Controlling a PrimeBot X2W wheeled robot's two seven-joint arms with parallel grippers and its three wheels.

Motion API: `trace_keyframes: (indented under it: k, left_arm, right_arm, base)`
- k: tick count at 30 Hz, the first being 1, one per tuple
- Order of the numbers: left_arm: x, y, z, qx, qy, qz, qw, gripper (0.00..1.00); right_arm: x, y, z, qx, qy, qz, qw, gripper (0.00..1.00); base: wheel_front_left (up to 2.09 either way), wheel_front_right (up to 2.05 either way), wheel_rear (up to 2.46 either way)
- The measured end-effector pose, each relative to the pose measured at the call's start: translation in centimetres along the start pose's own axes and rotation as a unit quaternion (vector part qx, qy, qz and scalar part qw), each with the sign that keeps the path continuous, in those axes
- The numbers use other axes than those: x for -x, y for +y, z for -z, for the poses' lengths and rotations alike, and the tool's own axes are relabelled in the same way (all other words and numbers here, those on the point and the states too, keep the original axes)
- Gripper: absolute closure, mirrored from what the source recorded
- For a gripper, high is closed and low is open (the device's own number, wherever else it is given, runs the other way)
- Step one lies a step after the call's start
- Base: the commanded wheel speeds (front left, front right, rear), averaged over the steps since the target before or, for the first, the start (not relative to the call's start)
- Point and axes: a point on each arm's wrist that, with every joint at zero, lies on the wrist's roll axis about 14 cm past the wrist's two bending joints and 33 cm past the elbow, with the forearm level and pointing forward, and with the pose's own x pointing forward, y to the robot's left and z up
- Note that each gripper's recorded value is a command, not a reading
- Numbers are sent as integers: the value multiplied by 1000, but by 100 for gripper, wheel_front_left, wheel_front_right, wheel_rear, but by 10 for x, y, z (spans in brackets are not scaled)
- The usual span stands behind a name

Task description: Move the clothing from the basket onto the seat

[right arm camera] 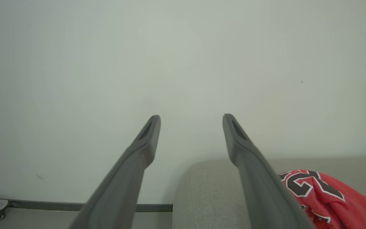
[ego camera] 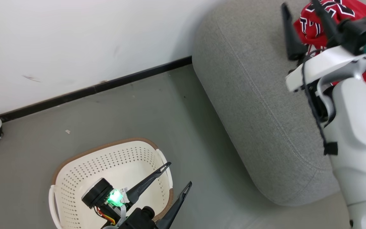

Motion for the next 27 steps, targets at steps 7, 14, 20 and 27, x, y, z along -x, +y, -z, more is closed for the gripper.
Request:
trace_keyframes:
  k: [7, 14, 20, 27]
  left_arm:
    - [10, 13, -15, -13, -8, -47, 999, 0]
    - [23, 28, -28, -36, -14, -89, 995, 0]
    - [40, 42, -35, -36, -13, -137, 990, 0]
    - [63, 71, -44, -15, -22, -230, 973, 0]
  right_arm:
    - [20, 52, 6, -37, 7, -65, 997, 0]
    - [37, 82, 6, -70, 9, -103, 992, 0]
    - [49, 96, 4, -91, 8, -123, 988, 0]
    - [64, 108, 5, -127, 11, -131, 983, 0]
  base:
    - [0, 0, 0]
    - [0, 0, 0]
    - [0, 0, 0]
    - [0, 0, 0]
